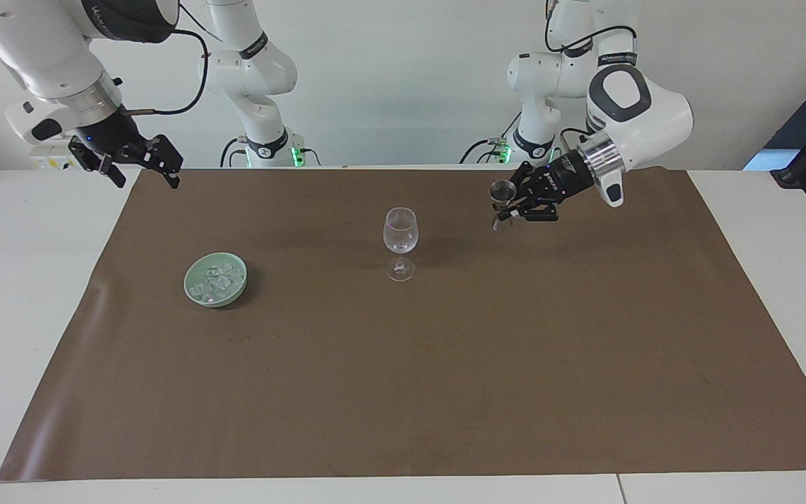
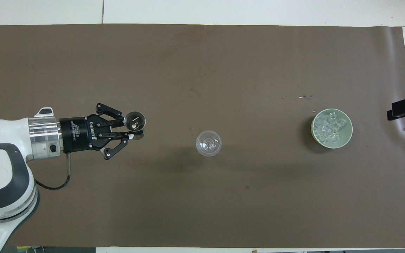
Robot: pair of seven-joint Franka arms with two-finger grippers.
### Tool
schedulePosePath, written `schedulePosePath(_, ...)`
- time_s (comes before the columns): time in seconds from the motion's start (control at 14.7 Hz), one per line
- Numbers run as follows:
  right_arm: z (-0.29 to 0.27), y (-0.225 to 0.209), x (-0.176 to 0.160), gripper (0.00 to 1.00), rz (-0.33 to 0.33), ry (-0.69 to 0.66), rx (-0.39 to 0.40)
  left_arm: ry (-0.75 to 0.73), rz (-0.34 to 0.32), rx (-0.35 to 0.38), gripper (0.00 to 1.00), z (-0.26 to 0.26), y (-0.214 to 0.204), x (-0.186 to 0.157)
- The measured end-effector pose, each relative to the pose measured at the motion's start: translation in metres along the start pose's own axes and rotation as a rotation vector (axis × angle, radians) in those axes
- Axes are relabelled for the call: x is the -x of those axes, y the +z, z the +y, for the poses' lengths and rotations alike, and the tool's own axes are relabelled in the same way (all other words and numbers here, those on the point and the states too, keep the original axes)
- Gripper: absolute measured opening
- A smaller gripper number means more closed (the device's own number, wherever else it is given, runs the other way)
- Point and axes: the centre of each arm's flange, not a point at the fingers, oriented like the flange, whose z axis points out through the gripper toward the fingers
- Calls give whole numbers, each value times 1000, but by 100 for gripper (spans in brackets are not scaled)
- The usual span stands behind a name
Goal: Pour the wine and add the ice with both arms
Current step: 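Carry the jigger with the left gripper over the clear cup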
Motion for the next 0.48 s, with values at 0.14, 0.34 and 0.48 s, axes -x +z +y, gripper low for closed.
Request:
schedulePosePath(0.14, 0, 0, 0, 100, 0, 0, 0, 4, 60, -18, 22, -10, 19, 15)
schedulePosePath(0.34, 1, 0, 0, 100, 0, 1, 0, 25, 146, -18, 22, -17, 41, 39)
schedulePosePath(0.48, 0, 0, 0, 100, 0, 0, 0, 49, 198, -17, 22, -22, 57, 49)
